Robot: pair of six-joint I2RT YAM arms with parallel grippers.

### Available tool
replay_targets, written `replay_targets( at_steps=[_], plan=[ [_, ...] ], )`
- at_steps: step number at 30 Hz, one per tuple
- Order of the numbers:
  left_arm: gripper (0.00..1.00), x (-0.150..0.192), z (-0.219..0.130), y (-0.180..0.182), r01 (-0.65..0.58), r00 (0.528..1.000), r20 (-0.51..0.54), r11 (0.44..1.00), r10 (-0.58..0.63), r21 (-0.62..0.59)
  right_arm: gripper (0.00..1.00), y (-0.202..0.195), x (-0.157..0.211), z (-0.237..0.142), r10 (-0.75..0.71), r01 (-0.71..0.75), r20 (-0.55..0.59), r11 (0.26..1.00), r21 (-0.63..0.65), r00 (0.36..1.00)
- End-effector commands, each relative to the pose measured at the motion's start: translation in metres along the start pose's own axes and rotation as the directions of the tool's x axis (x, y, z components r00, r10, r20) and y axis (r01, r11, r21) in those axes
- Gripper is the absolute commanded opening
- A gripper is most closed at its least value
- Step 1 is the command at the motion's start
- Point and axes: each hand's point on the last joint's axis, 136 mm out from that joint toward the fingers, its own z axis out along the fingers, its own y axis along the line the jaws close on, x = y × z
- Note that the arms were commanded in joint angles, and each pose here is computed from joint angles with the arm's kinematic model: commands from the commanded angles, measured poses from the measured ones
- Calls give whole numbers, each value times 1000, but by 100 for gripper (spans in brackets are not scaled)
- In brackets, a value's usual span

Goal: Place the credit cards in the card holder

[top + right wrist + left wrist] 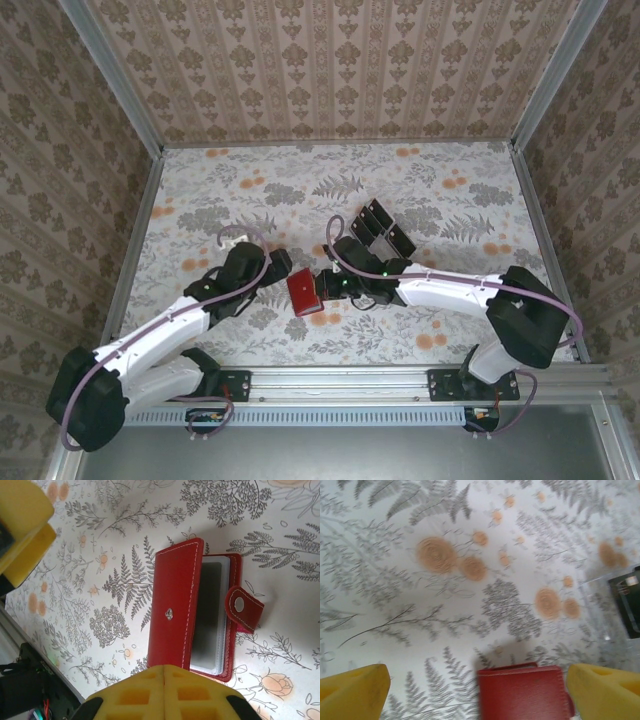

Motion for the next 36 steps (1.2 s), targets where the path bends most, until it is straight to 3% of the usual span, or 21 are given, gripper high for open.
replay_targets(
  at_steps=[1,18,36],
  plan=[
    [100,27,1,30,-57,994,-99,995,49,-80,4,10,-2,6,-14,14,-7,1000,-9,1000],
    [100,44,10,39,-106,982,-166,989,87,-107,0,-18,23,53,16,-11,-87,999,48,996],
    [100,61,29,4,-195,964,-188,980,187,-27,0,-30,28,59,39,-33,-96,997,70,995]
  ],
)
